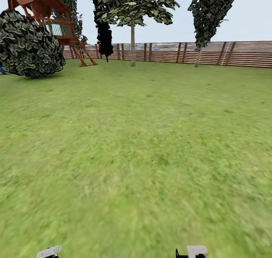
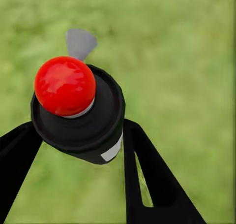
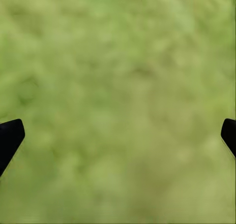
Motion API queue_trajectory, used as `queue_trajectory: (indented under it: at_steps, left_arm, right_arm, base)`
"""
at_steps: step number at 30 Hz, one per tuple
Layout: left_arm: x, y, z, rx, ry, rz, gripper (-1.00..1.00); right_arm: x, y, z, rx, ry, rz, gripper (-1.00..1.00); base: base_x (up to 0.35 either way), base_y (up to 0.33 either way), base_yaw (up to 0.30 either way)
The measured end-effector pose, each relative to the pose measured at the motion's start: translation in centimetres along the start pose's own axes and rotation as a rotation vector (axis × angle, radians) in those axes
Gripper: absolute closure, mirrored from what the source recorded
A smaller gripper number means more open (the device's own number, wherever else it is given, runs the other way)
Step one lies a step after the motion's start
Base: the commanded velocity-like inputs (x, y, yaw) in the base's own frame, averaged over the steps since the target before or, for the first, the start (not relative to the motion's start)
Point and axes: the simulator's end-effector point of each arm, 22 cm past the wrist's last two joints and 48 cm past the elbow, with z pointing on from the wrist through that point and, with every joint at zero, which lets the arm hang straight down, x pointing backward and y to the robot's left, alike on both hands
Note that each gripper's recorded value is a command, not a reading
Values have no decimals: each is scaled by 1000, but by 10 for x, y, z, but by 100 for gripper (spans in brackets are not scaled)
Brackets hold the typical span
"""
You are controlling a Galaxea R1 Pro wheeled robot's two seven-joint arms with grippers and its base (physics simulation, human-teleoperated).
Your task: In the garden, pick up the pesticide atomizer on the floor and spray pesticide onto both trees until each tree trunk is fully covered.
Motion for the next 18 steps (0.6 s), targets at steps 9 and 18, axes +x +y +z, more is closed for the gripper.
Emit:
queue_trajectory:
  at_steps: [9, 18]
  left_arm:
    - [0, 1, 0, -1, -1, 1, 100]
    - [-1, 2, 0, -3, -1, 2, 100]
  right_arm:
    - [0, 0, 0, 0, 0, 0, -100]
    - [0, 1, 0, -1, 0, 2, -100]
  base:
    - [339, 0, 0]
    - [339, 0, 0]
